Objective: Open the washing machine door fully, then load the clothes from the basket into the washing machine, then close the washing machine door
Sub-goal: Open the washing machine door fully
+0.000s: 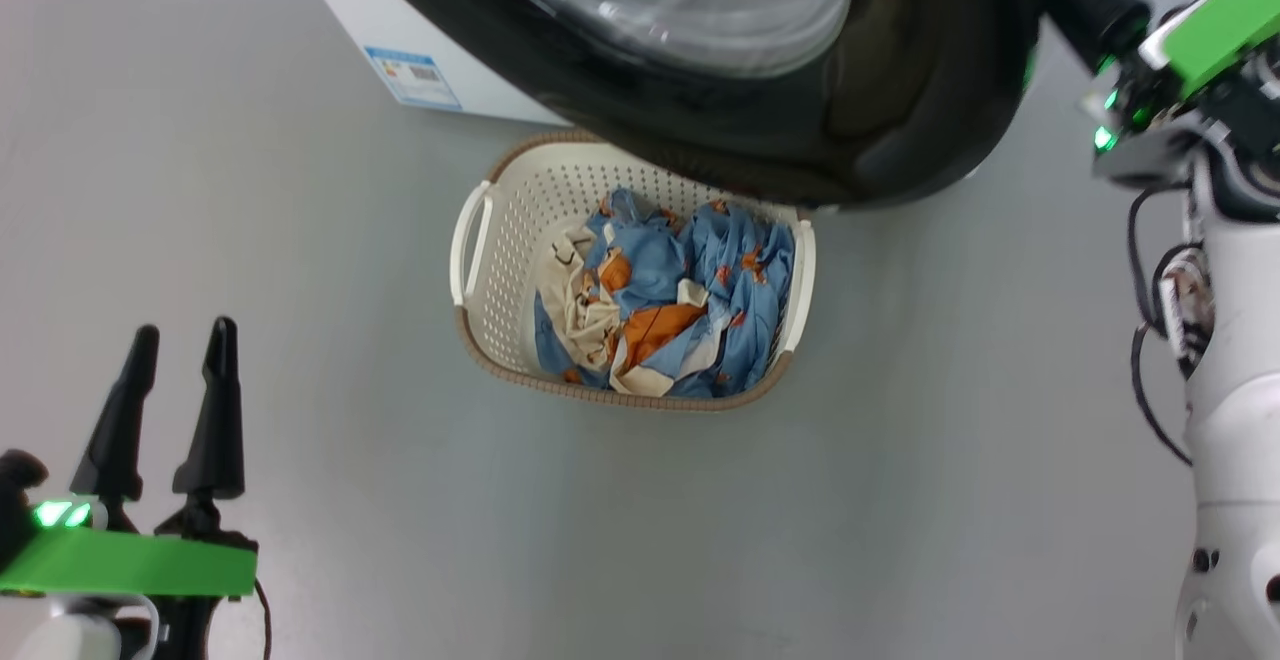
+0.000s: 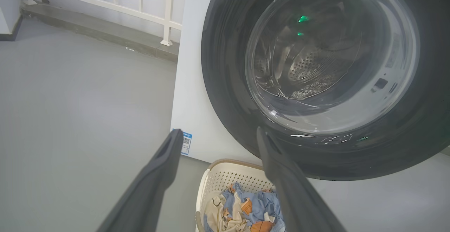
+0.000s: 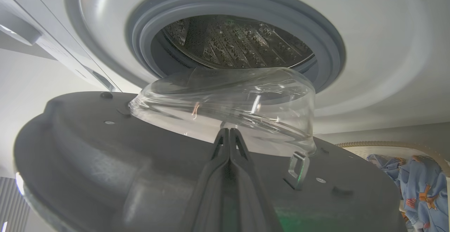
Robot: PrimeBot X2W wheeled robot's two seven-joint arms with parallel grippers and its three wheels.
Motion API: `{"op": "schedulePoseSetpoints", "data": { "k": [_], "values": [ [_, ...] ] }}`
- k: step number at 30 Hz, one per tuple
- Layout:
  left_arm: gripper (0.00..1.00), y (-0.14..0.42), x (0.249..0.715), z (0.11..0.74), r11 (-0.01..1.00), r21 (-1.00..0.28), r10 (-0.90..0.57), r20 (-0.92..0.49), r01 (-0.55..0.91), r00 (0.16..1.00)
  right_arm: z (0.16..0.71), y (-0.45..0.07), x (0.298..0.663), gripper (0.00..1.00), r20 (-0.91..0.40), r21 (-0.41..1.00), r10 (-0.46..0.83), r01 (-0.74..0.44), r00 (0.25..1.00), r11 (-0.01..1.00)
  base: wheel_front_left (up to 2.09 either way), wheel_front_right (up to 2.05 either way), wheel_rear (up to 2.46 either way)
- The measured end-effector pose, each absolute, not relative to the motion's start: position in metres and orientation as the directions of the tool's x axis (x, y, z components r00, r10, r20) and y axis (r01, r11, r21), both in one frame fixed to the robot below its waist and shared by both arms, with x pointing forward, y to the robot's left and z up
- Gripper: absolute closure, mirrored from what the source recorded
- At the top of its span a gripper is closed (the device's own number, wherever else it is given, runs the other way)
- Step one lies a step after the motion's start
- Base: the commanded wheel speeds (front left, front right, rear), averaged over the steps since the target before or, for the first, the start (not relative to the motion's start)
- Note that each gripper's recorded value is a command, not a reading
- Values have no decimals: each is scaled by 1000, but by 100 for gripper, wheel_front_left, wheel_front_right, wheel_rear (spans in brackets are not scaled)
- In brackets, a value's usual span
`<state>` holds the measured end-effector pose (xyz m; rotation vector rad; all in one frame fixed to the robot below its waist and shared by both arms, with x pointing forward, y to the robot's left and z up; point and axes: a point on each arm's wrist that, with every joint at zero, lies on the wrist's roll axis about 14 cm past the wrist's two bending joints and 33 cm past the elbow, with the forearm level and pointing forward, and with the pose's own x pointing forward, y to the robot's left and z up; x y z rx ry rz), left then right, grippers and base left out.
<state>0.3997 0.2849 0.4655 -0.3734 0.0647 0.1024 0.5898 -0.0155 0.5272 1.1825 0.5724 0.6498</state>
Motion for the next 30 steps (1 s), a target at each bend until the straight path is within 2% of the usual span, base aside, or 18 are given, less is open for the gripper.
{"op": "schedulePoseSetpoints", "data": {
  "k": [11,18,30],
  "values": [
    [0,288,377,481,932,-346,102,-45,-111,994,542,-2,534,100,-43,967,799,-175,600,183,0,0,0],
    [0,293,357,486,925,-353,139,-28,-140,990,542,8,502,100,-62,966,840,-181,538,187,0,0,0],
    [0,309,330,498,917,-349,211,6,-195,978,538,42,469,100,-93,964,905,-192,415,187,0,0,0]
  ]
}}
